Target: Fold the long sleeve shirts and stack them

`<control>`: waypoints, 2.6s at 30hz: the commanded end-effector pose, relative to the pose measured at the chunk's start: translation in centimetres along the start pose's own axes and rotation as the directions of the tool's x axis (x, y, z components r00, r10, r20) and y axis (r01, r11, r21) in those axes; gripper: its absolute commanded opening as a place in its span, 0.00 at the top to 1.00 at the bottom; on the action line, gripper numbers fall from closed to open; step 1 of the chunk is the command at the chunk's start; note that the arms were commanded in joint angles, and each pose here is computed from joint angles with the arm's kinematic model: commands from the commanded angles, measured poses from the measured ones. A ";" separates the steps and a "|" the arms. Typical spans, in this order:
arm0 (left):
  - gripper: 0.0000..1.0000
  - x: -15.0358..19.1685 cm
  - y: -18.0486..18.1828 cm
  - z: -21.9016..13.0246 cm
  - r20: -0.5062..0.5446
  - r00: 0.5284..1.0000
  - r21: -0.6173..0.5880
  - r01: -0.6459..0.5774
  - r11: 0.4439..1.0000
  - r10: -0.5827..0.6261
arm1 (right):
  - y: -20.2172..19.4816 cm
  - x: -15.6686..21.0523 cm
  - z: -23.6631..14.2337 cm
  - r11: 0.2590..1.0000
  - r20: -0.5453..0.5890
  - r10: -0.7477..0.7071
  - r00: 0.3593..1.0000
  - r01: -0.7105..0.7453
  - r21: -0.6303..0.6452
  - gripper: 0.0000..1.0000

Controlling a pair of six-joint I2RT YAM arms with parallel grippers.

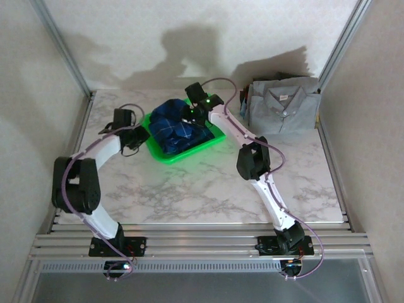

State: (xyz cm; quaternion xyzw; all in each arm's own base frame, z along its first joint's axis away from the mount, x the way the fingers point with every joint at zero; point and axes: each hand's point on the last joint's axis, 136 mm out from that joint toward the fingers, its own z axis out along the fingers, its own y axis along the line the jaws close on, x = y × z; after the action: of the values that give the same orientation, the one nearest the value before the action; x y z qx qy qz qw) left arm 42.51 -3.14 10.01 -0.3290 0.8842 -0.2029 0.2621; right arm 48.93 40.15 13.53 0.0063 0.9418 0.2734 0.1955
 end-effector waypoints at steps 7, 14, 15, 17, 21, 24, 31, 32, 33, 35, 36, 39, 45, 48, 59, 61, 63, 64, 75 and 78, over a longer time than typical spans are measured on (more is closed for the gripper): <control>1.00 -9.2 12.1 -9.0 0.436 0.809 -0.132 0.492 0.861 -0.395 | 18.6 -9.0 -43.4 0.675 0.589 0.114 0.800 0.372 -0.637 1.00; 1.00 -12.8 14.3 -12.3 0.622 0.572 -0.003 0.684 0.729 -0.534 | 18.2 -5.4 -54.9 0.589 0.669 0.131 0.732 0.485 -0.646 1.00; 1.00 -13.0 14.4 -12.5 0.636 0.540 0.016 0.705 0.709 -0.551 | 17.7 -5.0 -54.5 0.605 0.656 0.115 0.746 0.471 -0.642 1.00; 1.00 -13.2 14.8 -12.7 0.655 0.486 0.050 0.736 0.675 -0.579 | 16.5 -4.3 -52.3 0.656 0.610 0.077 0.789 0.420 -0.627 1.00; 1.00 -13.1 15.0 -12.8 0.678 0.438 0.067 0.762 0.644 -0.590 | 13.1 -1.8 -44.1 0.764 0.418 0.002 0.908 0.269 -0.587 1.00; 1.00 -12.4 15.6 -13.3 0.699 0.409 0.067 0.780 0.623 -0.587 | 8.8 1.0 -37.1 0.858 0.271 -0.024 0.962 0.159 -0.489 1.00; 1.00 -11.9 15.4 -12.1 0.684 0.455 0.063 0.742 0.667 -0.570 | 2.0 5.8 -25.9 0.934 0.028 -0.005 1.000 0.015 -0.358 0.95; 0.98 -12.0 15.1 -11.9 0.677 0.464 0.075 0.729 0.680 -0.571 | 1.5 5.9 -24.6 0.939 0.000 -0.001 1.000 0.001 -0.344 0.84; 0.90 -12.1 15.0 -11.8 0.675 0.467 0.082 0.722 0.687 -0.571 | 1.4 6.0 -23.7 0.941 -0.022 -0.006 1.000 -0.002 -0.339 0.73; 0.57 -12.3 14.5 -12.0 0.672 0.477 0.093 0.704 0.704 -0.566 | 1.0 6.4 -21.5 0.945 -0.084 -0.035 0.996 0.006 -0.328 0.45; 0.43 -12.4 14.2 -12.1 0.667 0.486 0.097 0.696 0.712 -0.566 | 0.4 6.6 -20.7 0.957 -0.116 -0.035 0.993 0.000 -0.289 0.40; 0.19 -12.9 12.8 -12.6 0.653 0.522 0.091 0.665 0.741 -0.549 | 0.5 7.8 -20.4 0.957 -0.193 -0.103 0.976 0.044 -0.286 0.34; 0.00 -13.1 10.1 -15.3 0.645 0.577 0.090 0.595 0.799 -0.502 | -3.2 10.5 -21.7 0.971 -0.258 -0.219 0.941 0.184 -0.153 0.22; 0.00 -13.0 8.9 -17.7 0.653 0.611 0.063 0.544 0.837 -0.447 | -9.2 10.9 -22.3 0.974 -0.254 -0.174 0.951 0.205 0.101 0.22; 0.00 -3.1 -3.8 -20.5 0.449 0.889 -0.060 0.125 0.990 -0.085 | -21.9 16.2 -21.3 0.926 -0.174 0.214 0.961 -0.142 0.349 0.22; 0.01 3.1 -6.8 -17.5 0.292 0.956 -0.043 -0.005 0.999 0.017 | -23.1 16.9 -20.0 0.921 -0.178 0.254 0.951 -0.181 0.345 0.23; 0.03 10.0 -9.3 -14.4 0.116 0.986 0.022 -0.124 0.992 0.120 | -23.5 17.0 -18.4 0.924 -0.195 0.266 0.944 -0.192 0.330 0.24; 0.06 14.0 -10.0 -12.7 0.014 0.984 0.054 -0.180 0.982 0.179 | -23.6 17.0 -17.6 0.924 -0.204 0.274 0.940 -0.199 0.327 0.25; 0.34 33.4 -8.7 -7.3 -0.416 0.787 0.134 -0.443 0.887 0.456 | -26.1 17.0 -12.2 0.893 -0.187 0.366 0.912 -0.287 0.348 0.40; 0.37 34.1 -8.0 -5.8 -0.431 0.770 0.104 -0.475 0.874 0.470 | -26.7 17.4 -11.6 0.884 -0.178 0.381 0.907 -0.301 0.358 0.52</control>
State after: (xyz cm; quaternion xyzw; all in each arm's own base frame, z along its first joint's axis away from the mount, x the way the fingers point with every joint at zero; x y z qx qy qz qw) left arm 21.00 -30.32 8.57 -0.0508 0.9735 -0.1946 0.1091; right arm 30.93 13.66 3.18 0.1526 0.9777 0.1424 0.0213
